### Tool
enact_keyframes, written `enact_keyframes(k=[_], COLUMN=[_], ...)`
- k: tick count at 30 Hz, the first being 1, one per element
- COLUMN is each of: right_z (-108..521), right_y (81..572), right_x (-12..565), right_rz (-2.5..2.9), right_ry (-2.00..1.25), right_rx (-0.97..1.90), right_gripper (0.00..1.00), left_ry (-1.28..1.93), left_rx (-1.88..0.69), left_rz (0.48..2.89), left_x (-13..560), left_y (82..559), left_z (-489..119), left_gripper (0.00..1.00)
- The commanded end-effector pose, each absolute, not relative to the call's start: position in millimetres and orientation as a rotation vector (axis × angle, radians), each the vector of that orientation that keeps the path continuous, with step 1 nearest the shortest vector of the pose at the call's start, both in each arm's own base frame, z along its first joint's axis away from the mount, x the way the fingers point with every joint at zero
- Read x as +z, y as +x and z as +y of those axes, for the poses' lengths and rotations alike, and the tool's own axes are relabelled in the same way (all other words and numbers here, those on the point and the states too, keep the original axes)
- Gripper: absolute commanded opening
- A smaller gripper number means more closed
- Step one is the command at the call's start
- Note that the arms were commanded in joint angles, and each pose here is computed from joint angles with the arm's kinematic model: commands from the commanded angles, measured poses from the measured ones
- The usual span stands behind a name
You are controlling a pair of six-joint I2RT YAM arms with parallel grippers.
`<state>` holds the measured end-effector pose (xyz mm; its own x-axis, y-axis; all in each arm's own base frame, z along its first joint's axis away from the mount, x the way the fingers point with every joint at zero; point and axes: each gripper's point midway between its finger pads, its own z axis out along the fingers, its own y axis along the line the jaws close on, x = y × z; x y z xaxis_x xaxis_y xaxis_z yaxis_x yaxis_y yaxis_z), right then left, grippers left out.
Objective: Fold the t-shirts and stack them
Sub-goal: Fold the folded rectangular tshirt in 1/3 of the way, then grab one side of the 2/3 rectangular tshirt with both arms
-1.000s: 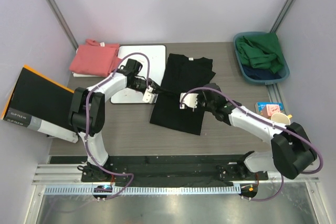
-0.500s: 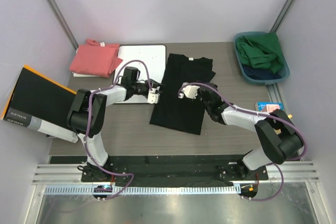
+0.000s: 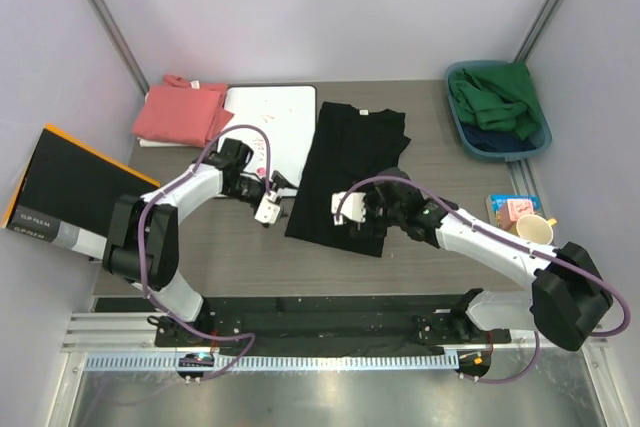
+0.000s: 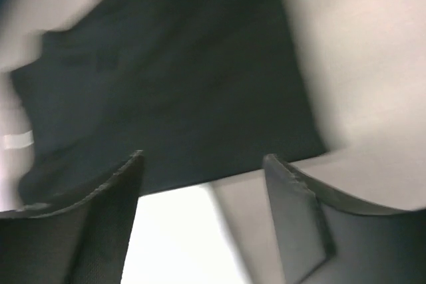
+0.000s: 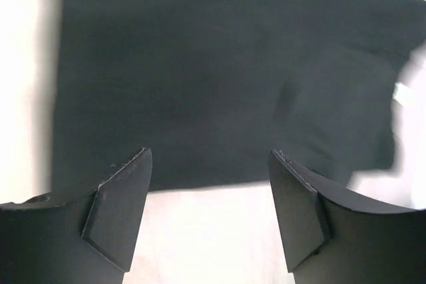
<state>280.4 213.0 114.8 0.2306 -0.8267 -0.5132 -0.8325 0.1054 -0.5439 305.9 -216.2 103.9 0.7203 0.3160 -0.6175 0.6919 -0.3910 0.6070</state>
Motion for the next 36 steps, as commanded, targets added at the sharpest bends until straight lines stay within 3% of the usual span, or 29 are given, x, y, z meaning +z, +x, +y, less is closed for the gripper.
enact_keyframes(k=[1,8,13,22,36], right_z=[228.2,240.4,230.1,215.7,202.1], right_y=[230.9,216.1,208.6,213.7,209.1], right_x=[85.5,62.1,52.4,45.7,36.8], right_rz=[1.618,1.681,1.72,1.727,1.756], right_ry=[-1.803,-1.762,-1.749,-1.742,-1.76], right_rx=[0.205,0.233,0.225,0.129,0.097], right_gripper=[0.76,0.77,0.78,0.78,0.78], left_ry=[2.088,2.139,2.144,2.124,2.113], left_rx=[-0.629,-0.683,-0.683,-0.591,-0.39], left_rz=[0.356,0.358,0.359,0.316,0.264], left_x=[95.0,76.8,70.8,54.5,34.9], left_y=[235.5,220.0,220.9,231.1,285.0], left_z=[-213.9,-209.8,-209.9,-215.1,-227.2], left_gripper=[0.78,0.9,0.92,0.91,0.85])
